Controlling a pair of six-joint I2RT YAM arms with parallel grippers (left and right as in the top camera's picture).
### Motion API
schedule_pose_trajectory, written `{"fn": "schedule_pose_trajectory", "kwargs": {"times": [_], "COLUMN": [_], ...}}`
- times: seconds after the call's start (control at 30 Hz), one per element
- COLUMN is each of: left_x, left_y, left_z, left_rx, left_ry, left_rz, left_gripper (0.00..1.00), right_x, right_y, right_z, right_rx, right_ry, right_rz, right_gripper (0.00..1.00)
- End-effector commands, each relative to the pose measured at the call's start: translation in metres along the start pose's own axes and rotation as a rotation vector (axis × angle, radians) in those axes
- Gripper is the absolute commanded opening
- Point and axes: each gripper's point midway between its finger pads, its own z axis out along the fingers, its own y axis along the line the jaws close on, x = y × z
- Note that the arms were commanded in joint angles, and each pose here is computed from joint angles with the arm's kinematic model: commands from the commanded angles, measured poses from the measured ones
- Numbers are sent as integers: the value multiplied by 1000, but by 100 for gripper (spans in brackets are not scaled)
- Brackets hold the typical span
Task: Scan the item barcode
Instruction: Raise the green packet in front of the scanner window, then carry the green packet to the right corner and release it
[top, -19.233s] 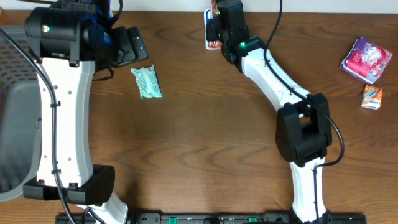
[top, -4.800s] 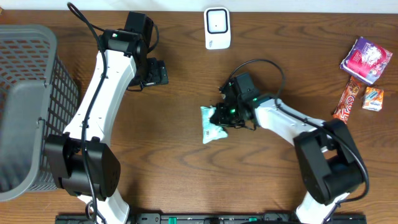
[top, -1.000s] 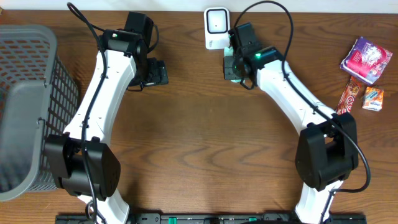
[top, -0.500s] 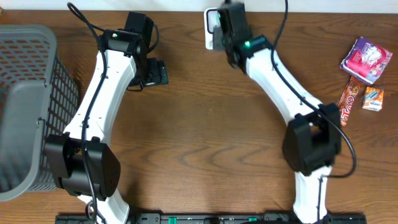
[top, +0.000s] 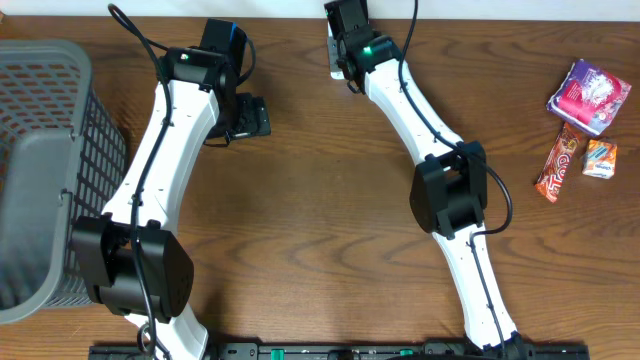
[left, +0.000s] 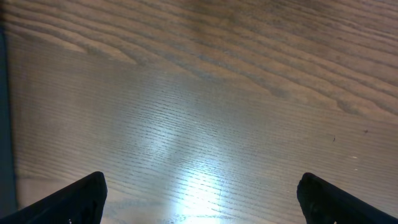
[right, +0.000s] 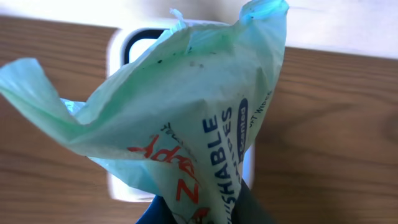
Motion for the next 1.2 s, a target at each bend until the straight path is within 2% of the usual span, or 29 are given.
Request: {"fn": "schedule_pose_trajectory", "kwargs": {"times": [0.0,0.13,0.33,0.53,0.73,0.83,1.03,1.17], "left_x": [1,1,1,1,1,1,1,1], "left_y": [4,4,4,4,4,4,4,4], "left_z": [4,4,4,4,4,4,4,4], "left_rx": [-14,-14,-14,-14,-14,-14,-14,-14], "left_ry": [9,9,9,9,9,9,9,9], "left_rz": [-5,-5,-5,-5,-5,-5,-5,-5], "left_gripper": [98,98,98,98,98,98,98,98], "right_x": [-34,-35,-47,-54,-39,-45,-71,-69], "right_y": [-12,-14,-20,-15,-15,-19,-90,-186], "right_z": [-26,-28,-39,-44,-35,-37,-65,-90], "right_rx": [124,158,146,-50,-56,-52,62,274], "right_ry": [-102,-108,-134,-97,-46,-62,-98,-64], "right_rz": [-96,-121,0,33,19,82,214,272], "right_gripper": [1,1,1,1,1,1,1,1]}}
